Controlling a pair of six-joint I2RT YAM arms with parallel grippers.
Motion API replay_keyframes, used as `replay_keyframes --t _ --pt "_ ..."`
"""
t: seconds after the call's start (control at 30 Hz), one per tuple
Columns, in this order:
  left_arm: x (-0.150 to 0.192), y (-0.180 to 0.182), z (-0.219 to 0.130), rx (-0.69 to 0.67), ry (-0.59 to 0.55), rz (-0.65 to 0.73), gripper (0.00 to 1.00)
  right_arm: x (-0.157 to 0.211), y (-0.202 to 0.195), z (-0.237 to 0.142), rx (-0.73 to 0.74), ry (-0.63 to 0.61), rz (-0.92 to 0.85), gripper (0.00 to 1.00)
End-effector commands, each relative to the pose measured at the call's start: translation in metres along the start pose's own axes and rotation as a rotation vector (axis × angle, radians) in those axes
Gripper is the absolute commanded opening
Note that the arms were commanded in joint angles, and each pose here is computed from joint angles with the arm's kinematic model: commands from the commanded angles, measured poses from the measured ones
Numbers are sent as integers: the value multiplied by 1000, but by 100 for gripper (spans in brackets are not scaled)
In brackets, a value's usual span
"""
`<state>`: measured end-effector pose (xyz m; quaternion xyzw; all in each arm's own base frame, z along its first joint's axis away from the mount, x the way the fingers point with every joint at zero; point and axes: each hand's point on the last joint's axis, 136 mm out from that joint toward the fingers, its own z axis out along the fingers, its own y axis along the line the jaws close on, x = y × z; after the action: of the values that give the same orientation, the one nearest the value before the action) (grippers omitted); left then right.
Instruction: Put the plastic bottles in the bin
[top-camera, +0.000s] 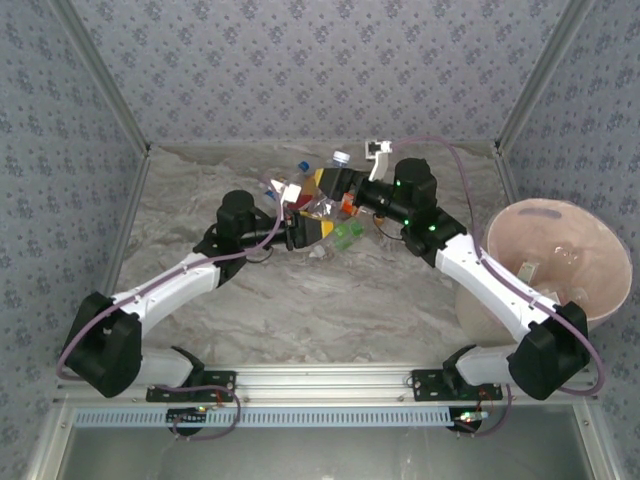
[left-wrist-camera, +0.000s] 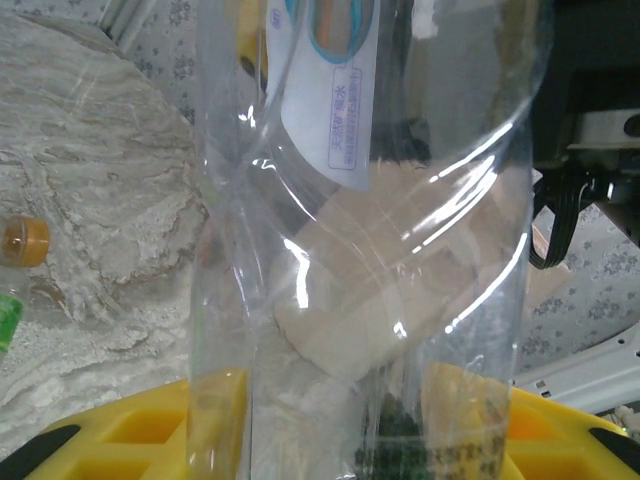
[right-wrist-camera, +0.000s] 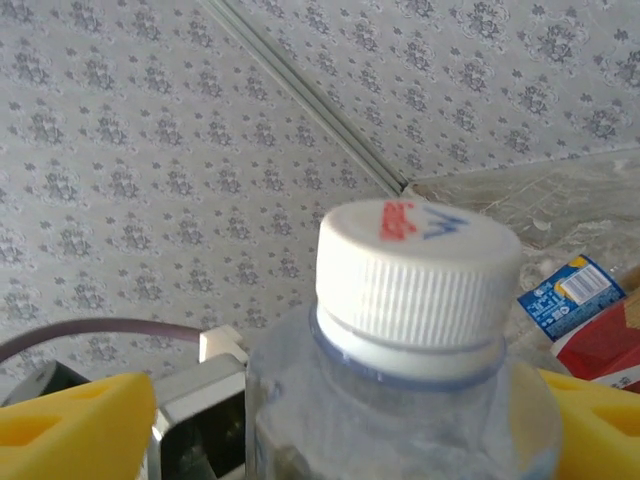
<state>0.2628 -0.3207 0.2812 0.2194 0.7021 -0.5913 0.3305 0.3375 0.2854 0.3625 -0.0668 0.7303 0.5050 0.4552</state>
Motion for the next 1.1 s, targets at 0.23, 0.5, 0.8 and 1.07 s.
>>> replay_keyframes --t 0.23,0.5,0.8,1.07 --pt "-19 -26 7 92 -9 110 44 -22 7 -7 3 -72 -30 61" --pt "-19 -21 13 75 27 105 53 -29 -3 -19 61 -101 -62 48" --pt "-20 -28 9 87 19 113 98 -49 -6 -44 145 -173 -139 43" --pt "-23 5 -11 -164 -72 109 98 -85 3 -107 370 -255 -325 43"
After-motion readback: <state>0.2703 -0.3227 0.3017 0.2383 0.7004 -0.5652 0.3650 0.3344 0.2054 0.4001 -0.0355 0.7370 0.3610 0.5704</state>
